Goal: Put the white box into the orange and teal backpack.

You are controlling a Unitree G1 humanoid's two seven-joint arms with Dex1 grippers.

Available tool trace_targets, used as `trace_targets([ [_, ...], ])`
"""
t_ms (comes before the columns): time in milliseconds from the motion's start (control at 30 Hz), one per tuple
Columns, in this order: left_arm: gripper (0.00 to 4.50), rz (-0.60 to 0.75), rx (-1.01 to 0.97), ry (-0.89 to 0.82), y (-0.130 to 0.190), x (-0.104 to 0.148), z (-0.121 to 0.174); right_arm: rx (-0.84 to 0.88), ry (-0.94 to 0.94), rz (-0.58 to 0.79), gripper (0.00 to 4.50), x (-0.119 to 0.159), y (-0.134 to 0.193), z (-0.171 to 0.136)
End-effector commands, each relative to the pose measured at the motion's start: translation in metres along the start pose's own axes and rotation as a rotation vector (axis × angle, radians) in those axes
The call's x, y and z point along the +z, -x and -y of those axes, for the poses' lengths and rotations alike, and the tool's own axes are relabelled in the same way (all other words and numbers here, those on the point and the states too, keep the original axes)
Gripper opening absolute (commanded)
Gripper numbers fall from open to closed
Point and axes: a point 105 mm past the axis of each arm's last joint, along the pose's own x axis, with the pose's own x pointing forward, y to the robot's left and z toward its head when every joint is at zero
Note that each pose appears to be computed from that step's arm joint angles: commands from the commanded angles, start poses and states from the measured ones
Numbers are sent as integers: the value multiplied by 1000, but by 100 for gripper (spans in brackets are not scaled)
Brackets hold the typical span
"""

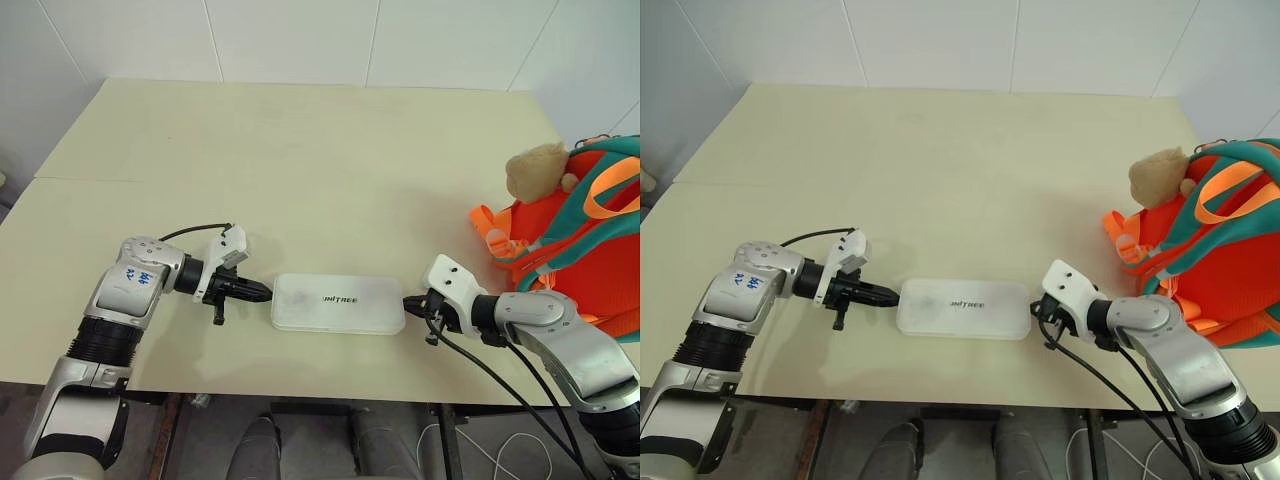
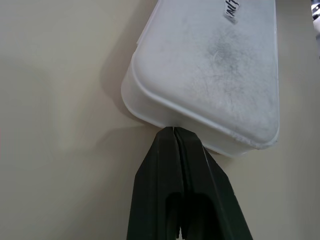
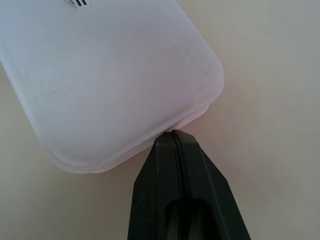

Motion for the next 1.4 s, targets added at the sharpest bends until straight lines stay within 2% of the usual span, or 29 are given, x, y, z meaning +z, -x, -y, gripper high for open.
trace_targets([
  [33, 3, 33, 8, -21, 1, 6, 2, 36, 39, 41, 0, 9, 1, -8],
  [367, 3, 114, 154, 96, 26, 19, -12, -102, 51, 9, 0, -1, 16, 24],
  [467, 63, 144, 217, 123, 36, 24, -18, -165, 62, 13, 0, 1, 24, 39],
  [567, 154, 187, 245, 146, 43, 33, -21, -196, 64, 26, 59, 6, 29, 47],
  [867, 446, 313, 203, 303, 57, 52, -16, -229, 72, 49, 372, 9, 27, 54],
  [933, 450, 329, 183, 331, 59, 51, -14, -231, 71, 55, 436, 10, 25, 54],
  [967, 450, 334, 174, 340, 59, 51, -13, -232, 70, 57, 448, 10, 25, 54],
  [1100, 450, 344, 175, 493, 56, 36, -20, -238, 71, 60, 448, 9, 23, 55],
  [1200, 450, 349, 77, 637, 53, 37, -10, -240, 68, 61, 448, 9, 22, 54],
  [1400, 450, 250, -49, 818, 47, 22, 8, -234, 59, 64, 448, 7, 20, 50],
])
